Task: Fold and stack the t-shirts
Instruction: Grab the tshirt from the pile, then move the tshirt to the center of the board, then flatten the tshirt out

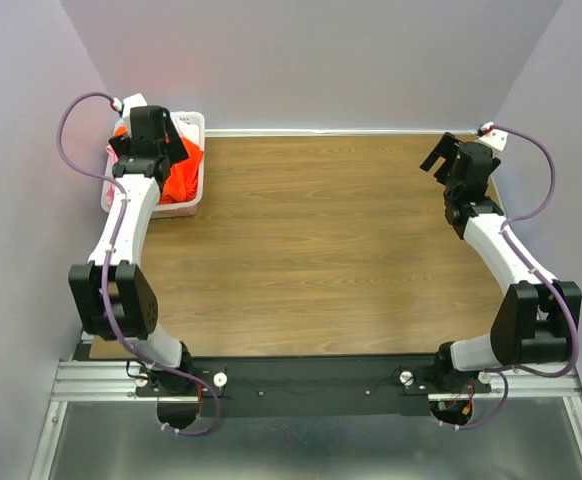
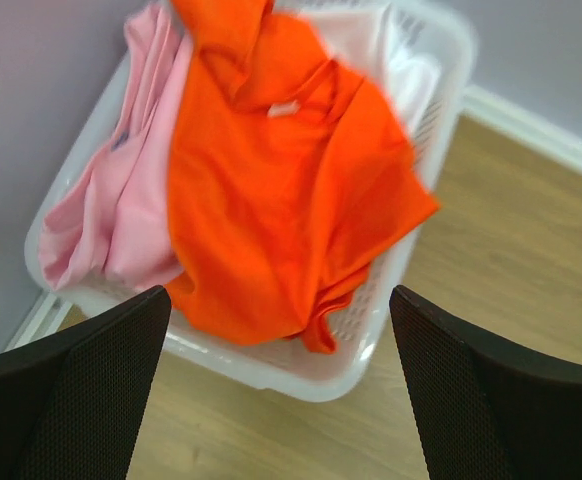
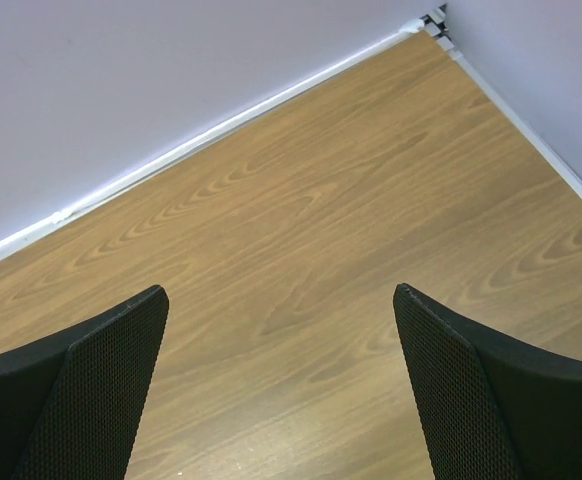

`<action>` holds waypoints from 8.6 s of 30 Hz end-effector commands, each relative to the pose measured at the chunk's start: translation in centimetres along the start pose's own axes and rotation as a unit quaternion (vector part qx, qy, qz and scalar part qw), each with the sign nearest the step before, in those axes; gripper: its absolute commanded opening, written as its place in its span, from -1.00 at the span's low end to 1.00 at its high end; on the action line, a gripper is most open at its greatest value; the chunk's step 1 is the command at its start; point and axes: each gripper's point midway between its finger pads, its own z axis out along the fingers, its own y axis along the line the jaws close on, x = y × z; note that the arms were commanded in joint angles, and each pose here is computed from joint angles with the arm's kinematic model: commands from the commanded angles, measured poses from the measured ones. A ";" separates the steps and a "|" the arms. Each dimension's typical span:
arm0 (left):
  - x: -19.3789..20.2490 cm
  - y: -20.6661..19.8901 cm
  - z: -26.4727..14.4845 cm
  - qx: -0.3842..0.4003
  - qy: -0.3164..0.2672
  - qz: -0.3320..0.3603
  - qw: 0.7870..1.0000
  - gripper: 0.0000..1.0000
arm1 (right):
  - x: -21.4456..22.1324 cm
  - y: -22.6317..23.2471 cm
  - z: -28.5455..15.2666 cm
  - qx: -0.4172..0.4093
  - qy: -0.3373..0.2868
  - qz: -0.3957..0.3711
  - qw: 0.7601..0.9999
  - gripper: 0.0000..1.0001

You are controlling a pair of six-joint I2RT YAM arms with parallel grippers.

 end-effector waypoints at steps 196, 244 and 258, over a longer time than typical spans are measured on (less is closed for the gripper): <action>-12.2 -16.6 -4.2 0.335 -0.084 0.069 0.936 -1.00 | -22.6 7.3 -3.9 -0.084 -0.145 -0.031 0.985 -0.99; -13.7 -25.0 -13.1 0.494 -0.173 0.134 0.842 -1.00 | -27.9 10.8 -4.0 -0.145 -0.222 -0.028 0.964 -0.99; -17.4 -24.9 -19.1 0.543 -0.253 0.124 0.791 -1.00 | -33.7 12.6 -8.9 -0.191 -0.292 -0.052 0.936 -0.98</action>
